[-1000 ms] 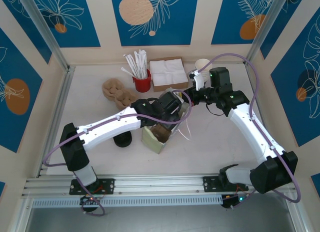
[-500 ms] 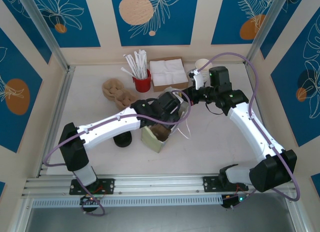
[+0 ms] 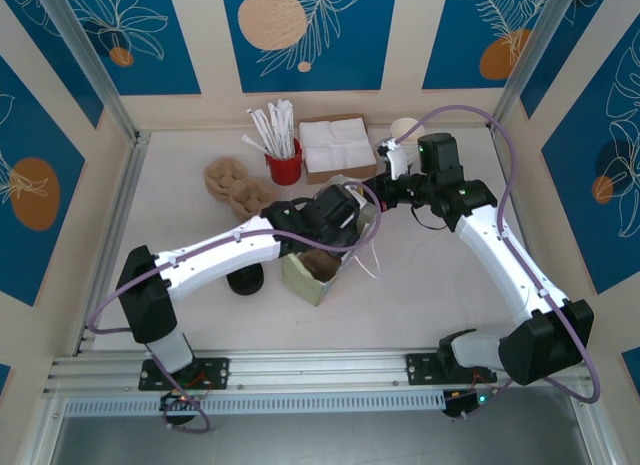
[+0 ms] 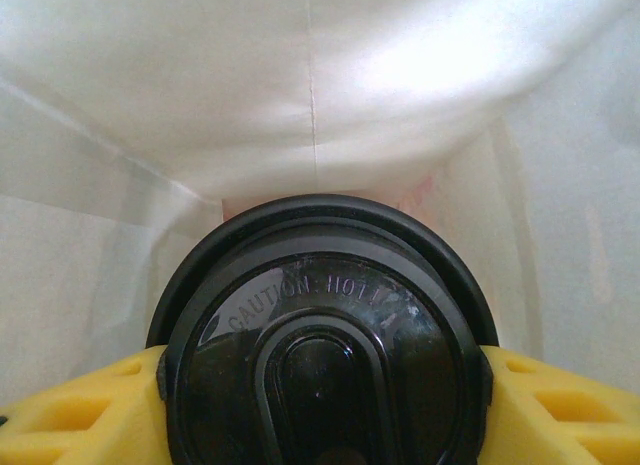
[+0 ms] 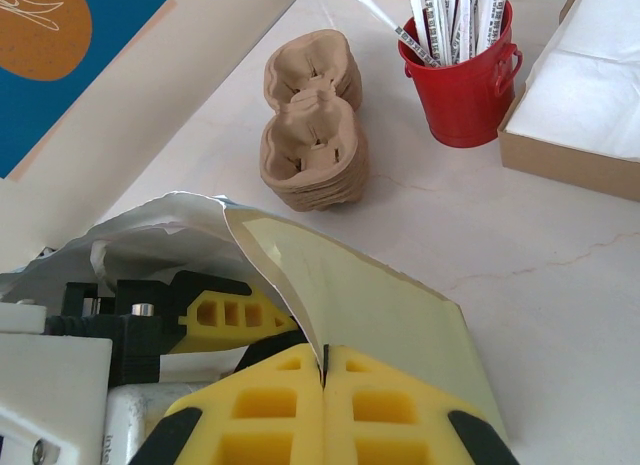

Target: Pack the takeout coffee

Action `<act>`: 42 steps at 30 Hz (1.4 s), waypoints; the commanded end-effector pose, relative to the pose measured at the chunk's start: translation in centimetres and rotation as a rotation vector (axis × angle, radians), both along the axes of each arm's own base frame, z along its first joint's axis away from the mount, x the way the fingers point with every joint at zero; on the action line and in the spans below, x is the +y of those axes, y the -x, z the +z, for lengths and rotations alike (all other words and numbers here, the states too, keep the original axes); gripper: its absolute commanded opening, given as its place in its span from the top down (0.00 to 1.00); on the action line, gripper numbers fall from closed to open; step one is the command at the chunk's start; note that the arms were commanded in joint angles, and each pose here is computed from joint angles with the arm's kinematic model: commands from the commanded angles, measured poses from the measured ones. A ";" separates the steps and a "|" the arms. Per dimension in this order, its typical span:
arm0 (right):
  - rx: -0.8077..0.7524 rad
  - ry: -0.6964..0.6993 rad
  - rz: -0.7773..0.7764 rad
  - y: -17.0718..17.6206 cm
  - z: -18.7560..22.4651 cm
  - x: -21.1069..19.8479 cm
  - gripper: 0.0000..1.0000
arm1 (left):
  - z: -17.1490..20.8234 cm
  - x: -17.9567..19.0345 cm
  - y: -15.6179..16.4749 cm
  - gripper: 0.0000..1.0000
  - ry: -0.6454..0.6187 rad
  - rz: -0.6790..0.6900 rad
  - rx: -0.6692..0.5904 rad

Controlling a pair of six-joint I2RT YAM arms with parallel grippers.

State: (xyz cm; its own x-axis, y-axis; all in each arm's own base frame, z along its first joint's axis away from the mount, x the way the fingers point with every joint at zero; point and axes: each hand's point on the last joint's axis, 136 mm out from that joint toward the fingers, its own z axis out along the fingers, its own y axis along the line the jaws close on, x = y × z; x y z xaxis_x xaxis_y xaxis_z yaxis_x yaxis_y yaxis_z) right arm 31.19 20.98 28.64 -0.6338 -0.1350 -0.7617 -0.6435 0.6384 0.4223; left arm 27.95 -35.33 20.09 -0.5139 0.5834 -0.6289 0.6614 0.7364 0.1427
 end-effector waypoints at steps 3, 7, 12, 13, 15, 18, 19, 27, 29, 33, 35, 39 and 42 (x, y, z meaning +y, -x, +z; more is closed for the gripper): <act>0.031 -0.093 0.150 3.2 1.7 2.6 1.00 | -0.7 -0.1 -2.2 0.35 -0.009 0.034 -0.035; 0.037 -0.097 0.153 3.2 1.9 2.7 1.00 | -1.1 -0.1 -2.3 0.35 -0.015 0.030 -0.033; 0.047 -0.103 0.154 3.5 2.0 3.0 1.00 | -1.7 -0.1 -2.3 0.35 -0.017 0.025 -0.029; 0.051 -0.102 0.155 3.5 1.9 3.0 1.00 | -1.9 -0.1 -2.2 0.34 -0.022 0.022 -0.025; 0.056 -0.100 0.154 3.6 1.7 3.1 1.00 | -2.3 0.0 -2.1 0.35 -0.031 0.021 -0.020; 0.056 -0.102 0.155 3.5 1.7 3.2 1.00 | -2.8 -0.1 -2.2 0.35 -0.030 0.017 -0.018; 0.058 -0.102 0.155 3.5 1.7 3.3 1.00 | -2.9 -0.1 -2.2 0.35 -0.031 0.018 -0.017; 0.075 -0.106 0.155 3.6 1.5 3.4 1.00 | -3.9 -0.2 -2.4 0.35 -0.049 0.011 -0.007; 0.078 -0.105 0.154 3.6 1.5 3.4 1.00 | -4.1 -0.2 -2.5 0.35 -0.054 0.014 -0.002; 0.080 -0.103 0.154 3.6 1.4 3.4 1.00 | -4.2 0.0 -2.6 0.35 -0.048 0.028 0.011; 0.082 -0.099 0.144 3.3 1.3 3.2 1.00 | -4.4 0.1 -2.7 0.35 -0.048 0.035 0.021; 0.087 -0.107 0.111 2.2 1.3 2.6 1.00 | -5.0 0.3 -2.7 0.34 -0.026 0.053 0.062; 0.103 -0.107 0.089 1.2 1.2 2.3 1.00 | -5.5 0.3 -2.9 0.34 -0.017 0.065 0.087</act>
